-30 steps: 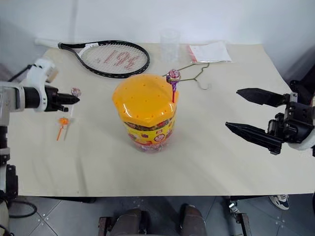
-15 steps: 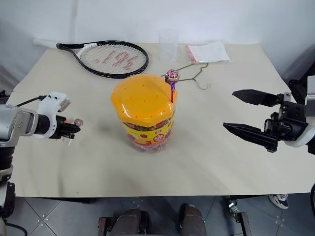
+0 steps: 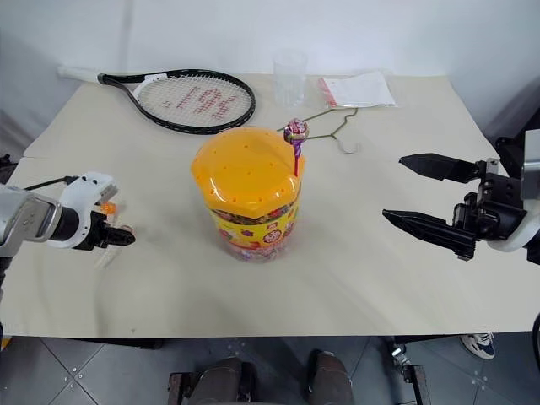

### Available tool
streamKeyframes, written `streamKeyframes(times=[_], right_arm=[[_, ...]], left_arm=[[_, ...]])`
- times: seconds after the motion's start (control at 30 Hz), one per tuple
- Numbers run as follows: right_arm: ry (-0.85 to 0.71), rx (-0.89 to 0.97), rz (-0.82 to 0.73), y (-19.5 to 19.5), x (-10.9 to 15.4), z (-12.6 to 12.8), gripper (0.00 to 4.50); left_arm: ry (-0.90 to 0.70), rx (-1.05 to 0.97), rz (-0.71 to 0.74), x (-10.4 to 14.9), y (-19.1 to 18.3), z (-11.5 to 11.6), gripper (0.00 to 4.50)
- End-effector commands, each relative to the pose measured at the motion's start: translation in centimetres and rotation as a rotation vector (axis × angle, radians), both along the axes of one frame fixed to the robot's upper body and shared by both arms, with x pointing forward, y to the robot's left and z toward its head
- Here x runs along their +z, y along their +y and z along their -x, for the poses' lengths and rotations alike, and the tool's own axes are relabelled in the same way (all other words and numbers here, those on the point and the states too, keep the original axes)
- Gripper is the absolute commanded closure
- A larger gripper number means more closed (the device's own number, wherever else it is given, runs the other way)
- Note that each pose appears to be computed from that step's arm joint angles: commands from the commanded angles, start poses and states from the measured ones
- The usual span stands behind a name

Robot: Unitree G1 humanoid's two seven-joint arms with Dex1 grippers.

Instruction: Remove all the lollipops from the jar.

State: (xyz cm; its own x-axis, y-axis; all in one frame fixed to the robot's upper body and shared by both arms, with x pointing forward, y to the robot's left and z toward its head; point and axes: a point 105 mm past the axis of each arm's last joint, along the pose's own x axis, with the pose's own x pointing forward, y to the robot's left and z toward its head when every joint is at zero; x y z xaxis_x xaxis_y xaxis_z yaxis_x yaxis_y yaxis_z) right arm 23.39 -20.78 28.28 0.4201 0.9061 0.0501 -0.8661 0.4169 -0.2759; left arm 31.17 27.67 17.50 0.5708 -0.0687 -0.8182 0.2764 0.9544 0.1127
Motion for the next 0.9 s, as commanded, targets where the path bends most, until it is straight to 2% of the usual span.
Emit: streamKeyframes(times=[0.03, 0.13, 0.17, 0.33, 0.43, 0.7, 0.83, 0.9], right_arm=[[-0.057, -0.016, 0.012, -0.3, 1.0, 0.4, 0.0], [-0.064, -0.025, 0.014, -0.4, 1.2, 0.4, 0.0], [-0.065, -0.027, 0.018, -0.4, 1.2, 0.5, 0.0], [-0.064, -0.037, 0.024, 0.0, 1.4, 0.7, 0.0], [-0.046, -0.045, 0.026, 0.6, 1.2, 0.6, 0.0], [-0.045, -0.046, -0.001, 4.3, 1.9, -0.3, 0.0], [-0.053, 0.02, -0.025, 7.2, 2.4, -1.0, 0.0], [-0.067, 0.07, -0.043, 8.7, 2.8, -1.6, 0.0]], left_arm=[[-0.071, -0.034, 0.028, 2.5, -0.6, -0.3, 0.95], [-0.136, -0.075, 0.065, 4.6, -1.6, -0.6, 0.12], [-0.174, -0.101, 0.09, 5.8, -2.1, -0.8, 0.03], [-0.41, -0.314, 0.253, 11.0, -5.1, -1.6, 0.03], [-0.543, -0.444, 0.339, 13.0, -6.0, -1.7, 0.03], [-0.763, -0.817, 0.602, 14.8, -7.1, -0.3, 0.03], [-0.84, -0.988, 0.714, 14.7, -6.8, 1.0, 0.03], [-0.872, -1.108, 0.718, 14.2, -6.3, 1.9, 0.03]])
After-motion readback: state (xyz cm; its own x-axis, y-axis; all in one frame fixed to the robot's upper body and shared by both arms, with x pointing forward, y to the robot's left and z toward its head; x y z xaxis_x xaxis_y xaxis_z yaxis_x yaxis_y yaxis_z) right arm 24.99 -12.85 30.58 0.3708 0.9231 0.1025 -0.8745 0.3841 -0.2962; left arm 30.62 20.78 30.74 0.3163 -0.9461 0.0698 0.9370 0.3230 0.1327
